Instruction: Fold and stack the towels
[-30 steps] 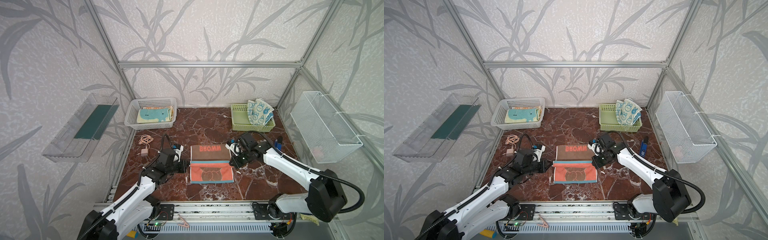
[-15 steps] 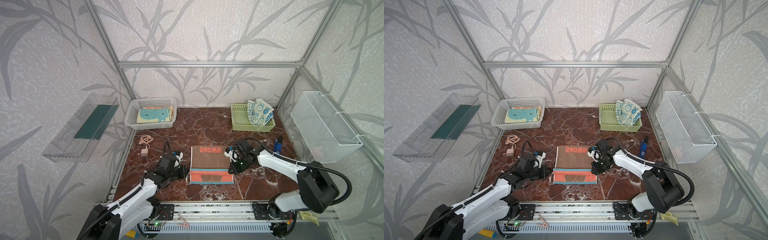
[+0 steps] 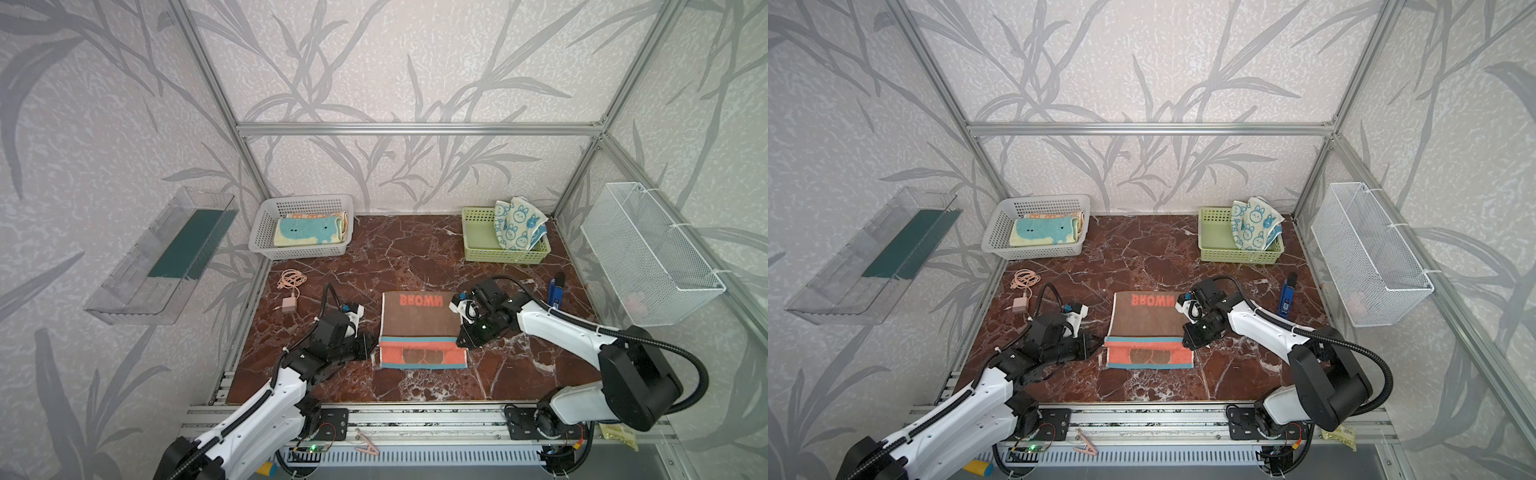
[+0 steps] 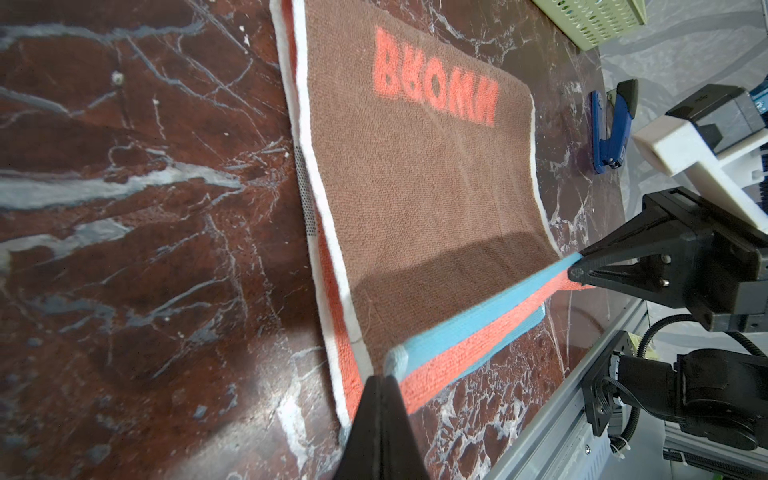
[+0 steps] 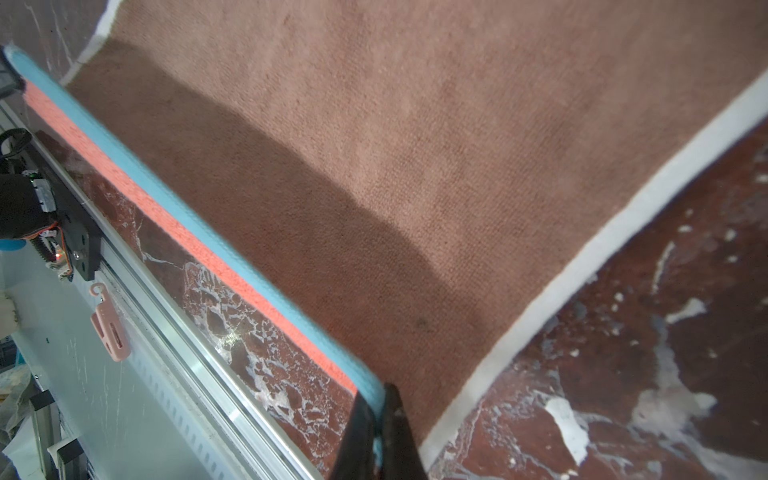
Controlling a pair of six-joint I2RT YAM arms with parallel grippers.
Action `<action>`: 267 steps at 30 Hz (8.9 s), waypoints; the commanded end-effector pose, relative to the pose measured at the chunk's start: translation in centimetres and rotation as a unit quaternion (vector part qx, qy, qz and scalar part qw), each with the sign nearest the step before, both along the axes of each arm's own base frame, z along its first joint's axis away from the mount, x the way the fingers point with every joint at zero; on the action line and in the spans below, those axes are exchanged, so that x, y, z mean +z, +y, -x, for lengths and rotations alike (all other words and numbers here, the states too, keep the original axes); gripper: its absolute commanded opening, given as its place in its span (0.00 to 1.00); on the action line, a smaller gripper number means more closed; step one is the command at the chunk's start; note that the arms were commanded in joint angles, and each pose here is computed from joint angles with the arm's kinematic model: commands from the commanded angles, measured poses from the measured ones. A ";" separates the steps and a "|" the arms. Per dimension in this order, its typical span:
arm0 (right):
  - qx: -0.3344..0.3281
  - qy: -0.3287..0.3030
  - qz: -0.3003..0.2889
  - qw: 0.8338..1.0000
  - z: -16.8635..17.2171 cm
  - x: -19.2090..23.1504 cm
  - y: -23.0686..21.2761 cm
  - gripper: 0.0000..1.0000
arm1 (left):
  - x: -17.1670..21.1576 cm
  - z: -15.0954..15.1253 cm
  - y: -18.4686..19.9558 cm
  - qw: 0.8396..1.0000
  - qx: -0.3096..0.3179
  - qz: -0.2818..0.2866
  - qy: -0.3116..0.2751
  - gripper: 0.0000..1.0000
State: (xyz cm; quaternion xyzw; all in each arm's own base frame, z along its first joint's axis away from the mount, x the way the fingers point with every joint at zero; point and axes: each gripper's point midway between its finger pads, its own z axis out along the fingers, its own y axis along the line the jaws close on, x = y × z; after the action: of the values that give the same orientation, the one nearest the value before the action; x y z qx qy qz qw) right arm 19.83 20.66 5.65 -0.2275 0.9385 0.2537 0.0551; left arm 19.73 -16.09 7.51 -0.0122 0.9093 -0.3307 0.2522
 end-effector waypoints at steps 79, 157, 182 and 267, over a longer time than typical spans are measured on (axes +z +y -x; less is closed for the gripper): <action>-0.053 -0.055 0.088 0.993 0.7 1.5 -0.8 0.38 | 1.1 3.4 -5.1 0.983 -0.070 -0.171 -0.015 0.22; -0.121 -0.011 0.055 0.991 -13.7 -1.1 0.1 0.48 | -3.0 -9.2 -2.7 0.989 0.031 0.033 0.142 0.56; -0.132 -0.126 -0.005 0.983 -15.7 4.0 0.9 0.00 | 3.8 -14.1 -2.0 0.998 -0.001 0.016 -0.059 0.00; -0.107 -0.162 -0.040 0.980 -9.1 3.3 -1.8 0.44 | 0.6 -8.0 0.1 0.980 -0.026 -0.028 -0.197 0.41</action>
State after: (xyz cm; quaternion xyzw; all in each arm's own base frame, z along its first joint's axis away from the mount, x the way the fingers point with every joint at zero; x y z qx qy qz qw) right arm 29.84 20.02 8.55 -0.1638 0.9168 0.2653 0.2494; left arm 28.98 -16.65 9.07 0.0843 0.8349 -0.3288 0.4332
